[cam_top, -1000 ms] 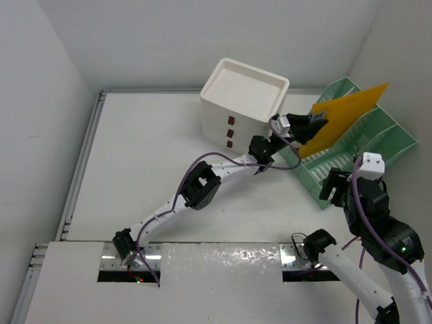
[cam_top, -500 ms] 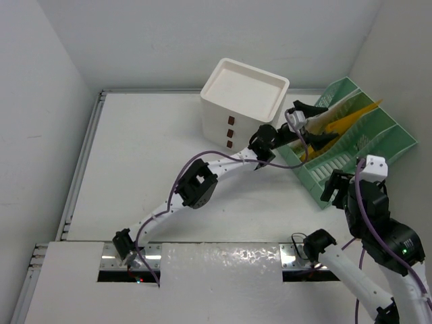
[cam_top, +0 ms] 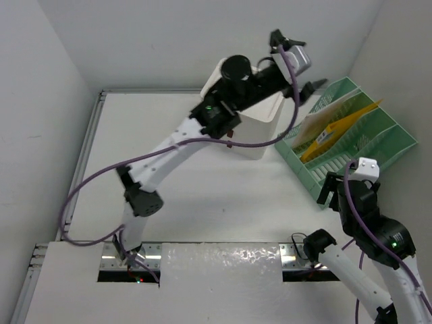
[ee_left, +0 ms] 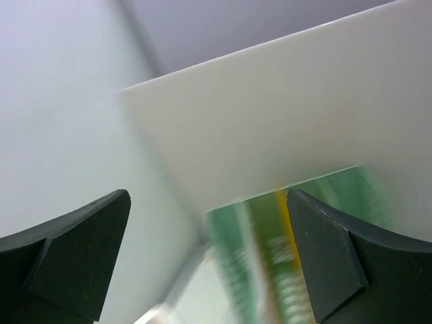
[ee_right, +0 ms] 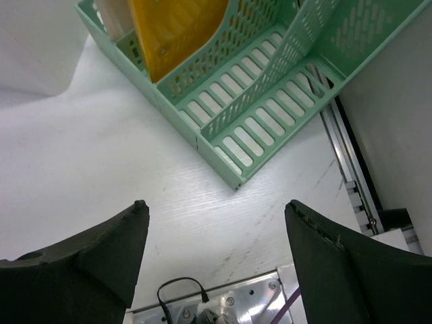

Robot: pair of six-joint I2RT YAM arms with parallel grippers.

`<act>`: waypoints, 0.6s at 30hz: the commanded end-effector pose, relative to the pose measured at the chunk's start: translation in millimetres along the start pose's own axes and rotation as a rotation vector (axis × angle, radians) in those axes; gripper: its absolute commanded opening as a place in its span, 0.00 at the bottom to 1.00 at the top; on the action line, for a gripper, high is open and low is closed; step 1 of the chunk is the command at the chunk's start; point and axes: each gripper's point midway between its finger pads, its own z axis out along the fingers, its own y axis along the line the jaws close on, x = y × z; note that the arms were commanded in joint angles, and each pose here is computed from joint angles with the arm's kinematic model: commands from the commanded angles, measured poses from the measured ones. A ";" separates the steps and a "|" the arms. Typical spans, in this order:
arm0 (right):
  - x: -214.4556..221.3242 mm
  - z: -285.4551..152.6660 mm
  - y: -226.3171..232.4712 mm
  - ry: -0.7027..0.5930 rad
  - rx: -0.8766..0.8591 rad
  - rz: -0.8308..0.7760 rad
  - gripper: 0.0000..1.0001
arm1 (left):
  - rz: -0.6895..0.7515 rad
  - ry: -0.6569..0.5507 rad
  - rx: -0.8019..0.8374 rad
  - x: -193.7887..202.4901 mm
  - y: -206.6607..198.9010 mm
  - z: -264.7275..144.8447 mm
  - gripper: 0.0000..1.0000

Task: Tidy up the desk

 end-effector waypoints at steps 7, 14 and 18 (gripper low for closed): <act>25.8 28.6 42.8 0.091 -0.104 -0.024 0.86 | 0.137 0.769 -0.475 68.5 127.1 -255.0 1.00; 71.3 59.9 96.0 0.128 -0.299 -0.009 0.93 | -0.141 1.088 -0.625 179.4 133.5 -469.0 1.00; 94.1 75.8 107.7 0.131 -0.331 -0.013 0.97 | -0.281 1.133 -0.665 229.6 112.3 -523.1 1.00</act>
